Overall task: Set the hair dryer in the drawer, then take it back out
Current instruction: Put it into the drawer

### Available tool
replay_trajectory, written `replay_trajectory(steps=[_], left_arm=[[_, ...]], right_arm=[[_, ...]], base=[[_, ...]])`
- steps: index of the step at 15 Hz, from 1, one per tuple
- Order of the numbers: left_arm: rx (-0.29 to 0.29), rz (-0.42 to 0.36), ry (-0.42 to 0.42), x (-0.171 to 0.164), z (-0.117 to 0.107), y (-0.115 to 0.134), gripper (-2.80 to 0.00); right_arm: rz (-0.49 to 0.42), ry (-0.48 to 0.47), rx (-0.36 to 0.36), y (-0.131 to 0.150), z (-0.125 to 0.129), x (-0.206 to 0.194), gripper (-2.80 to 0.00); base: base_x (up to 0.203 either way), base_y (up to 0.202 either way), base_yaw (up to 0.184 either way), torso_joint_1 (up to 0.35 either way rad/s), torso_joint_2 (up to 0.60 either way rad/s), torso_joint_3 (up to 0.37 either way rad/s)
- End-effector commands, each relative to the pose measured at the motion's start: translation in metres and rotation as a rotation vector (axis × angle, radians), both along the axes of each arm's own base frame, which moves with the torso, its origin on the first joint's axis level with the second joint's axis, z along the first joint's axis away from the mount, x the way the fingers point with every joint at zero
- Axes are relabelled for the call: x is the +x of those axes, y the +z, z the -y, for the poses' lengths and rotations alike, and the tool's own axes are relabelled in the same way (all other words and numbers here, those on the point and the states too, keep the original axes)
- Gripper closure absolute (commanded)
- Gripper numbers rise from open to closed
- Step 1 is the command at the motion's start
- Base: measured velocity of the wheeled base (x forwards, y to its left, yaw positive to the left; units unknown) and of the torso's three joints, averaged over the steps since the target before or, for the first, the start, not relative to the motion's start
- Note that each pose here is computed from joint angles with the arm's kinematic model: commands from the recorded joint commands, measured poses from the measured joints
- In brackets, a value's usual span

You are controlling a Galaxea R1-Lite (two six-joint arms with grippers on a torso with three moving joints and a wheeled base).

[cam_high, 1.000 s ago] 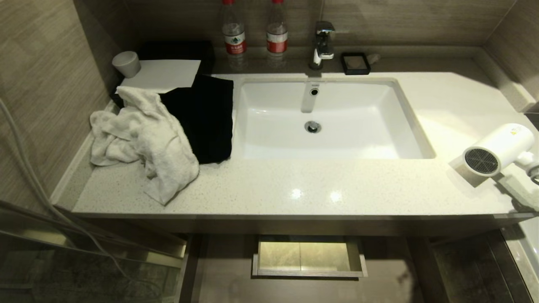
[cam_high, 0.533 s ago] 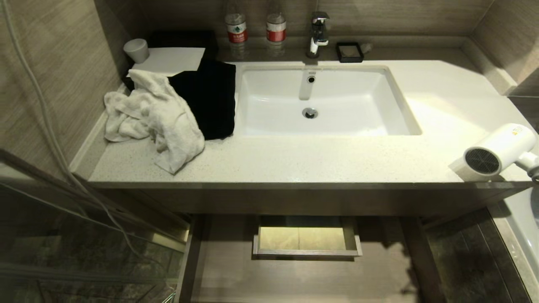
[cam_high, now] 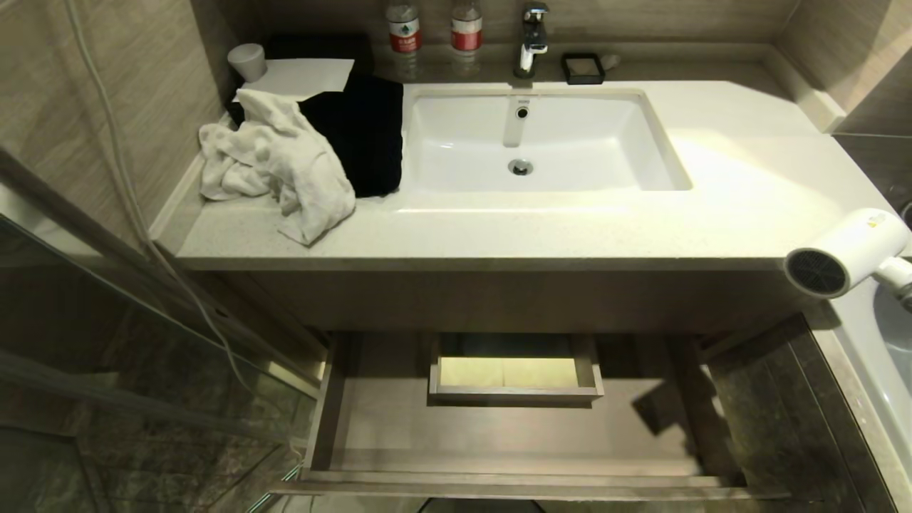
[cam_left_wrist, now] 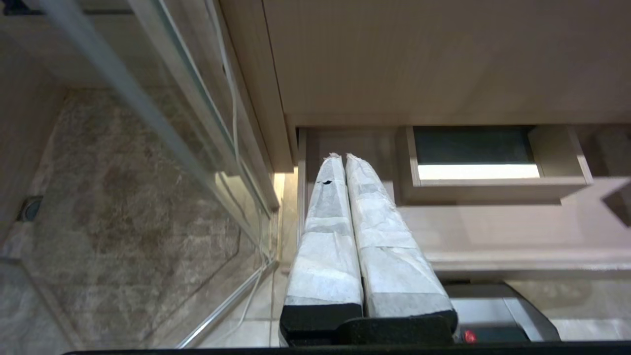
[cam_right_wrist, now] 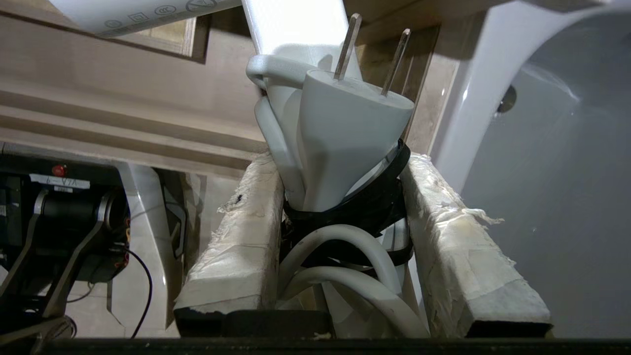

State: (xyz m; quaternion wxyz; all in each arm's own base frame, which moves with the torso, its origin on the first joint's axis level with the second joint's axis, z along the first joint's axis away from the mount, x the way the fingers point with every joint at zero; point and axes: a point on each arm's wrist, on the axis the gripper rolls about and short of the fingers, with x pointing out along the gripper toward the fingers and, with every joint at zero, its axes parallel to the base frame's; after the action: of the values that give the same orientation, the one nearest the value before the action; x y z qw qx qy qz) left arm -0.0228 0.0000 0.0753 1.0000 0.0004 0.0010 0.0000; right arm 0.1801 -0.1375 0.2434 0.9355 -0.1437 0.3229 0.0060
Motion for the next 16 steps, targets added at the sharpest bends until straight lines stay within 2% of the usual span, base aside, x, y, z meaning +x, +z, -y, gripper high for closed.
replay_trajectory(steps=[1,13,16], left_arm=[[0.001,0.0,0.0,0.0,0.0,0.0,0.0],[-0.001,0.0,0.0,0.0,0.0,0.0,0.0],[-0.001,0.0,0.0,0.0,0.0,0.0,0.0]], right_arm=[[0.003,0.005,-0.003,0.0005,-0.0014,-0.0016,0.0],[-0.007,0.006,0.004,-0.0038,-0.0062,-0.0074,0.0],[-0.008,0.006,0.005,-0.0043,-0.0066,-0.0078,0.0]], base=[[0.0,0.0,0.0,-0.228,-0.04,-0.272],[0.0,0.0,0.0,-0.185,-0.13,-0.312],[0.0,0.0,0.0,-0.061,-0.09,-0.139]])
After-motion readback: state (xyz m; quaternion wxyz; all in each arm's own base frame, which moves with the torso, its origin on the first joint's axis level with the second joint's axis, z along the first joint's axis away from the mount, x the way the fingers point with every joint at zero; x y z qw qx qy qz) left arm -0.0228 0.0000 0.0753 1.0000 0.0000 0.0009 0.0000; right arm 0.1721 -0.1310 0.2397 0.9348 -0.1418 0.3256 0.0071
